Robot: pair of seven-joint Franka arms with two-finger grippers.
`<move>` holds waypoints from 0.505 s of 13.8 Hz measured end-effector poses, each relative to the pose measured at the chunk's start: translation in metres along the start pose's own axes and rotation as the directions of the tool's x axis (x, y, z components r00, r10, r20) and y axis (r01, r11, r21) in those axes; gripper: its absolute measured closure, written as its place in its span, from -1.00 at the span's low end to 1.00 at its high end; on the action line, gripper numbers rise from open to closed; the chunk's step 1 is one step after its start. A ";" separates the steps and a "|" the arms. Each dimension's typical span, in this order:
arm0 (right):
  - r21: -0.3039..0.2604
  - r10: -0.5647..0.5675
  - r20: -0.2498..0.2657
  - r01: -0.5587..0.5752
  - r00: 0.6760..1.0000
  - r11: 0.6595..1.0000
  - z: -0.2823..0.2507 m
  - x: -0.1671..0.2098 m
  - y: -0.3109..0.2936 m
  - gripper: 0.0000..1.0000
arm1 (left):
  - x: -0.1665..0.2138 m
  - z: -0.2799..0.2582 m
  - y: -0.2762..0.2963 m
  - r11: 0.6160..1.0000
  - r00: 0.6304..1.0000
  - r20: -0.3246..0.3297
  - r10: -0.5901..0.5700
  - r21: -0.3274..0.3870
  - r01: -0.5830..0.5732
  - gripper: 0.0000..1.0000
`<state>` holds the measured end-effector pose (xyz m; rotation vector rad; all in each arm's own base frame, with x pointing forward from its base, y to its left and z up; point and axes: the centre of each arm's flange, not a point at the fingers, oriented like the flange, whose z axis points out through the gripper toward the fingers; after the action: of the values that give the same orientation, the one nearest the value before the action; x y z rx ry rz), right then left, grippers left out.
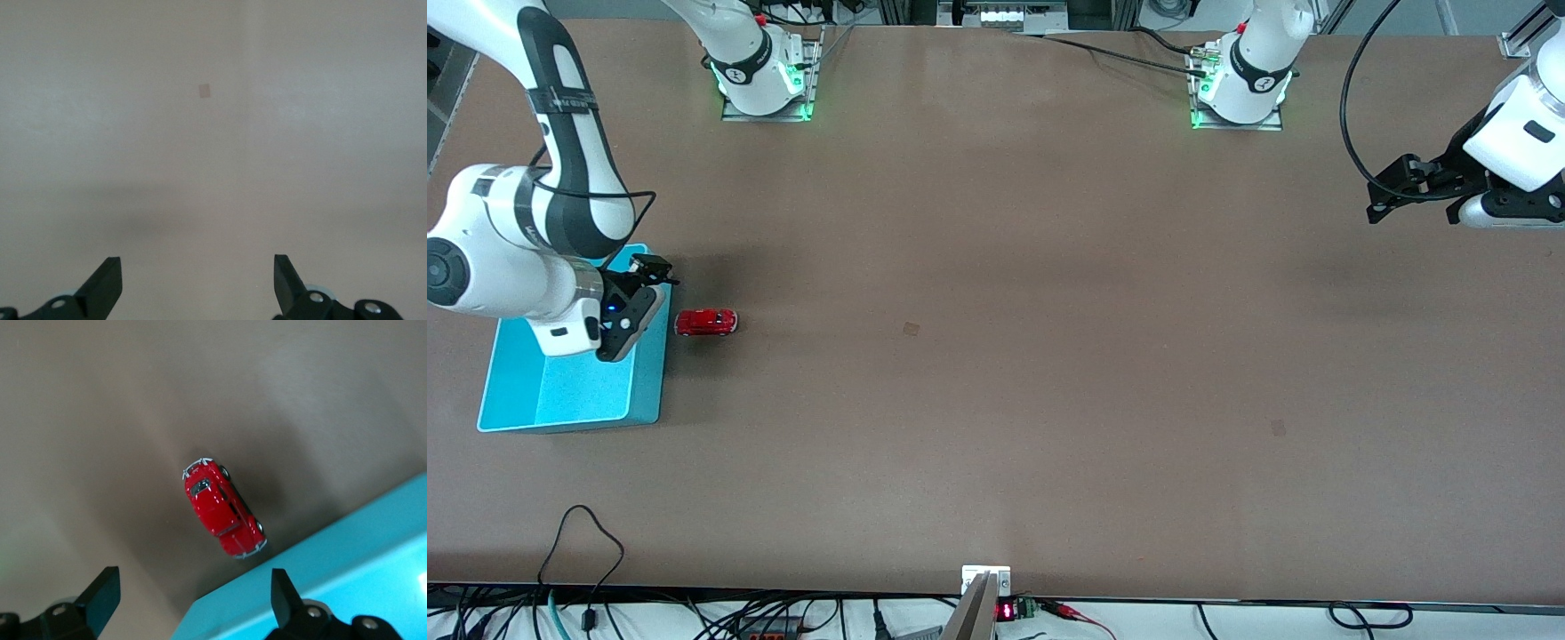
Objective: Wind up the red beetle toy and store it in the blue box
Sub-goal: 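Lower the right gripper over the red car beside the box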
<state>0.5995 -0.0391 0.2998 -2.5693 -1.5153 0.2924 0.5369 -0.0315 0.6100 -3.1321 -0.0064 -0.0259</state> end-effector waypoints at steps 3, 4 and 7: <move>0.003 -0.128 0.005 0.128 0.992 0.992 0.035 0.003 0.008 -1.00 | 0.000 0.000 0.000 1.000 1.000 0.001 0.000 0.000 0.000 -1.00; 0.007 -0.150 0.007 0.150 0.989 0.989 0.044 0.003 0.008 -1.00 | 0.000 0.001 0.000 1.000 1.000 0.001 0.000 0.000 0.000 -1.00; 0.003 -0.187 0.006 0.187 0.982 0.982 0.054 0.005 0.007 -1.00 | 0.002 0.002 0.000 1.000 1.000 0.004 0.000 0.000 0.000 -1.00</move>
<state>0.5953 -0.0364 0.2457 -2.4022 -1.7416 0.2799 0.5385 -0.0315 0.6076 -3.1322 -0.0064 -0.0203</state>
